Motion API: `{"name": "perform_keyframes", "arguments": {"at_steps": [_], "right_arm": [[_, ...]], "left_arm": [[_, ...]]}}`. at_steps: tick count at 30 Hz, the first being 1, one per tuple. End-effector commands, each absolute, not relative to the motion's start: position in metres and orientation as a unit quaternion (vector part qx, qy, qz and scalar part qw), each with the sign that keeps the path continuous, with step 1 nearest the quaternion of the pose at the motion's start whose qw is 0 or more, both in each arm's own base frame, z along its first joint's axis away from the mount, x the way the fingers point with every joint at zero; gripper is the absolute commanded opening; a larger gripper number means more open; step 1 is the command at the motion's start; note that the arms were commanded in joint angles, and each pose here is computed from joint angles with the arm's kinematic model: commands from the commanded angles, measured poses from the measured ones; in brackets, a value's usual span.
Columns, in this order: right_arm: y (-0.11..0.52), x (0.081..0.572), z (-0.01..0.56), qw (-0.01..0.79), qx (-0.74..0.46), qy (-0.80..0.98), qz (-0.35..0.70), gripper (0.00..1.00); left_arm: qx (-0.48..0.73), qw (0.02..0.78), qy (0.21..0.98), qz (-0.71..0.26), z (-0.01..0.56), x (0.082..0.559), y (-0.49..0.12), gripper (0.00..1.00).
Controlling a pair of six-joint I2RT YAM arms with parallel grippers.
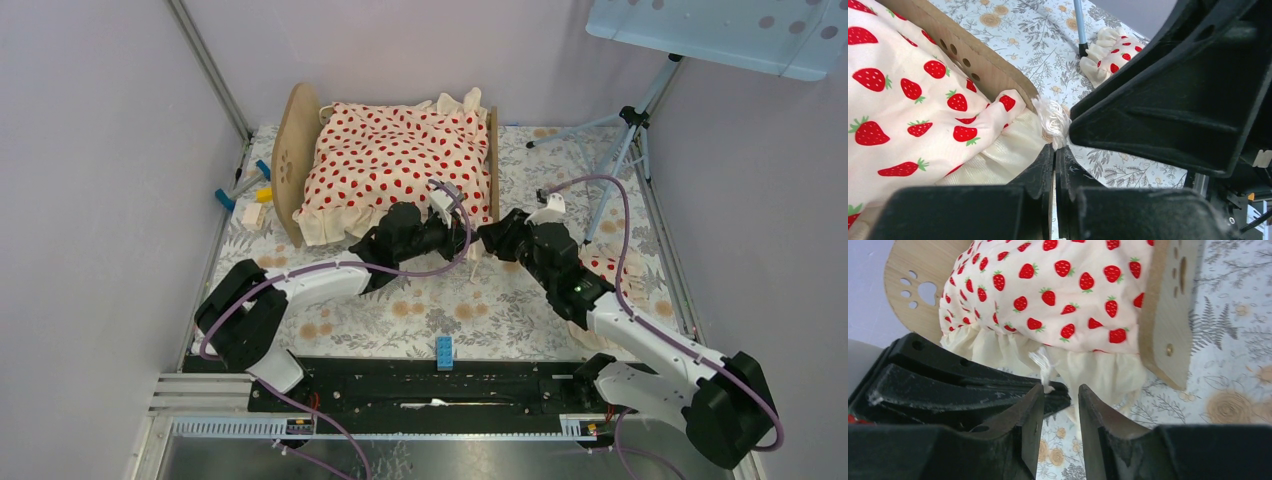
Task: Set up the pet bed
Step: Tie the ropes to the bed frame.
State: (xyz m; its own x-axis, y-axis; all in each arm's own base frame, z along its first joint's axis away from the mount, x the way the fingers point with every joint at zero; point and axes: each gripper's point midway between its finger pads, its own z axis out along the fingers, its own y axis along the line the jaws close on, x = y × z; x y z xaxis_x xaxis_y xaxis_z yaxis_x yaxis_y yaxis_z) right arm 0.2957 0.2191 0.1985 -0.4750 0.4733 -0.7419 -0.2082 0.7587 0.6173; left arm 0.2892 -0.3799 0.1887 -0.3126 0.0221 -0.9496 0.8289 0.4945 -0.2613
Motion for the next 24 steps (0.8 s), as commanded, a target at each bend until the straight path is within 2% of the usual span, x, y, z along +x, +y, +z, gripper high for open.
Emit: {"name": "perform_keyframes", "arguments": {"at_steps": [1, 12, 24], "right_arm": [[0.193, 0.291, 0.191, 0.529, 0.105, 0.787, 0.301, 0.4], [0.167, 0.281, 0.141, 0.514, 0.174, 0.796, 0.268, 0.39], [0.167, 0.306, 0.115, 0.495, 0.208, 0.804, 0.257, 0.36]], "left_arm": [[0.288, 0.499, 0.699, -0.424, 0.194, 0.288, -0.384, 0.0], [0.267, 0.456, 0.735, -0.426, 0.151, 0.28, -0.379, 0.0], [0.265, 0.446, 0.743, -0.423, 0.141, 0.277, -0.376, 0.0]]}}
